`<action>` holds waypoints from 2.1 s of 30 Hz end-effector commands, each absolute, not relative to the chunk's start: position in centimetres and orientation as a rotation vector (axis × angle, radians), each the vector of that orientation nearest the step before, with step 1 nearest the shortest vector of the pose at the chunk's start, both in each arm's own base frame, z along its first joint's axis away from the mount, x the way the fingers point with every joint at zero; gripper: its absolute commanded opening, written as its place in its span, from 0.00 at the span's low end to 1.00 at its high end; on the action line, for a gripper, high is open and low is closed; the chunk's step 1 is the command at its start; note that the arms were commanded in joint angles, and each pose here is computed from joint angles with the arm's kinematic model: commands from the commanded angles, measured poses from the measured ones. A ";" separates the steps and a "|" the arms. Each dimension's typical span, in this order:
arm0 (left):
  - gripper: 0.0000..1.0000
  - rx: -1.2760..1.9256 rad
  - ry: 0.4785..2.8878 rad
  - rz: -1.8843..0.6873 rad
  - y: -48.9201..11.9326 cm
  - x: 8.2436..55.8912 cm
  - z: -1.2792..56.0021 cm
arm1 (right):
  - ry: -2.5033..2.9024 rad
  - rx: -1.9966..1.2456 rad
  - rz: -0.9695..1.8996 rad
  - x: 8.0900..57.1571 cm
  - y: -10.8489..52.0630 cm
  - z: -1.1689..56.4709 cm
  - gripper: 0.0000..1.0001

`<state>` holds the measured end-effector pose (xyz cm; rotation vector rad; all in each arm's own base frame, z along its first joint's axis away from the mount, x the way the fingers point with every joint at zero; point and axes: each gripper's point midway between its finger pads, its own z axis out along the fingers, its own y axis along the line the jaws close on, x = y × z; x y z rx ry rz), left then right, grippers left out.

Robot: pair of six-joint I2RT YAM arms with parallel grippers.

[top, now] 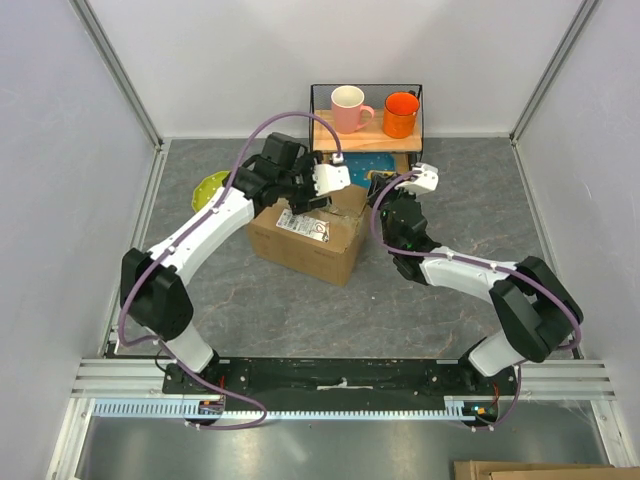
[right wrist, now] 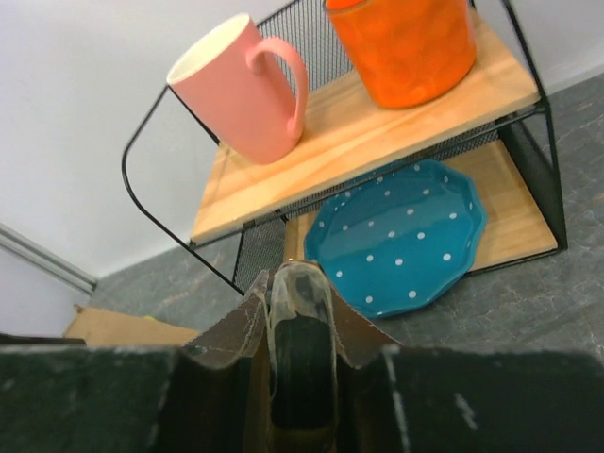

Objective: Unpack the express box
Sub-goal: Adjust the express box at the center of the board.

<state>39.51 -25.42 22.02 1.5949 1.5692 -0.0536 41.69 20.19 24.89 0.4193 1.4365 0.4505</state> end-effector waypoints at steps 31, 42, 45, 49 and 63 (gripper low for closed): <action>0.82 1.236 2.076 -0.295 -16.5 30.6 22.8 | 1.725 0.139 0.592 28.2 27.4 19.3 0.00; 0.84 1.319 2.034 -0.226 -14.1 29.0 24.5 | 1.685 0.135 0.625 18.5 25.4 24.5 0.00; 0.84 1.291 2.046 -0.195 -13.5 29.4 25.2 | 1.610 0.136 0.456 20.5 23.0 27.4 0.00; 0.86 1.240 2.138 -0.219 -13.5 29.6 24.1 | 1.546 0.165 0.457 25.1 22.4 28.8 0.00; 0.77 1.269 2.299 -0.630 -16.6 29.7 21.2 | 1.465 0.190 0.477 37.4 25.8 25.8 0.00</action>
